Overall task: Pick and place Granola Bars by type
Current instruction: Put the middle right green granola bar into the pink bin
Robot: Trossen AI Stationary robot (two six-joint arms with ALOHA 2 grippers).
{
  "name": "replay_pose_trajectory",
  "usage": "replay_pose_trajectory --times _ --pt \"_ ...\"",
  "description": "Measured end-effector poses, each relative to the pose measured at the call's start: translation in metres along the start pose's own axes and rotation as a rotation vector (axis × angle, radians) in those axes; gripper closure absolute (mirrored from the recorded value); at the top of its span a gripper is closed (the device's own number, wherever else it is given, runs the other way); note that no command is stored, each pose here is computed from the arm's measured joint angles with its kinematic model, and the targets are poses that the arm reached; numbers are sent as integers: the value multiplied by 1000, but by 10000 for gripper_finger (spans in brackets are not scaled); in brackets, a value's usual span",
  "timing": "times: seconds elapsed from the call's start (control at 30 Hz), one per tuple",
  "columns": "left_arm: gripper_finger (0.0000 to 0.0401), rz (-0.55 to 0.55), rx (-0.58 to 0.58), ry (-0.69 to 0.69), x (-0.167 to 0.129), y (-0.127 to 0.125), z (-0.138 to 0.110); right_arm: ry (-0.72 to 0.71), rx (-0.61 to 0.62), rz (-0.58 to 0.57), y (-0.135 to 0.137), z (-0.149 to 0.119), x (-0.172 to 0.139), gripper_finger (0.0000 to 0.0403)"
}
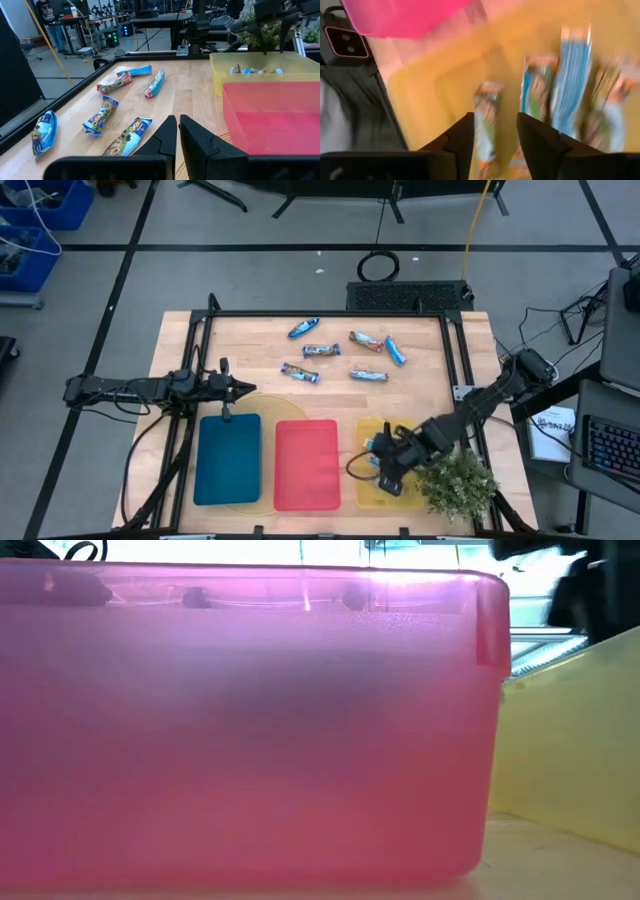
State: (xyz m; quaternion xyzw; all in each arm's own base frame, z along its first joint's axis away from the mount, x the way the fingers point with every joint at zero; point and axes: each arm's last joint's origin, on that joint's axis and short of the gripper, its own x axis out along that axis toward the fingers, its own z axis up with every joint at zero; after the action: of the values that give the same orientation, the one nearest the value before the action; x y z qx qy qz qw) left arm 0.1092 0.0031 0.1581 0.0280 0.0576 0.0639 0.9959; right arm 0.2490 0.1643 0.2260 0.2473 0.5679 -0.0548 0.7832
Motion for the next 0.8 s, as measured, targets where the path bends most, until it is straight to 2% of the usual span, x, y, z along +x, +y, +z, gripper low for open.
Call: replay_pose_trajectory --times 0.23,0.33,0.47,0.53,0.6,0.67,0.8 --pt "370 0 0 0 0 0 0 -128 -175 -27 -36 51 -15 248" --pt "370 0 0 0 0 0 0 -260 -230 -138 -62 74 -34 253" --pt "370 0 0 0 0 0 0 -433 -280 -359 -99 95 -68 260" --pt "370 0 0 0 0 0 0 -482 -260 -444 -120 103 -85 261" --pt "370 0 0 1 0 0 0 -498 -189 -480 -146 111 -99 260" --pt "370 0 0 0 0 0 0 -465 -98 -490 -177 118 -106 258" --pt "370 -1 1 1 0 0 0 -339 61 -588 -232 121 -110 252"
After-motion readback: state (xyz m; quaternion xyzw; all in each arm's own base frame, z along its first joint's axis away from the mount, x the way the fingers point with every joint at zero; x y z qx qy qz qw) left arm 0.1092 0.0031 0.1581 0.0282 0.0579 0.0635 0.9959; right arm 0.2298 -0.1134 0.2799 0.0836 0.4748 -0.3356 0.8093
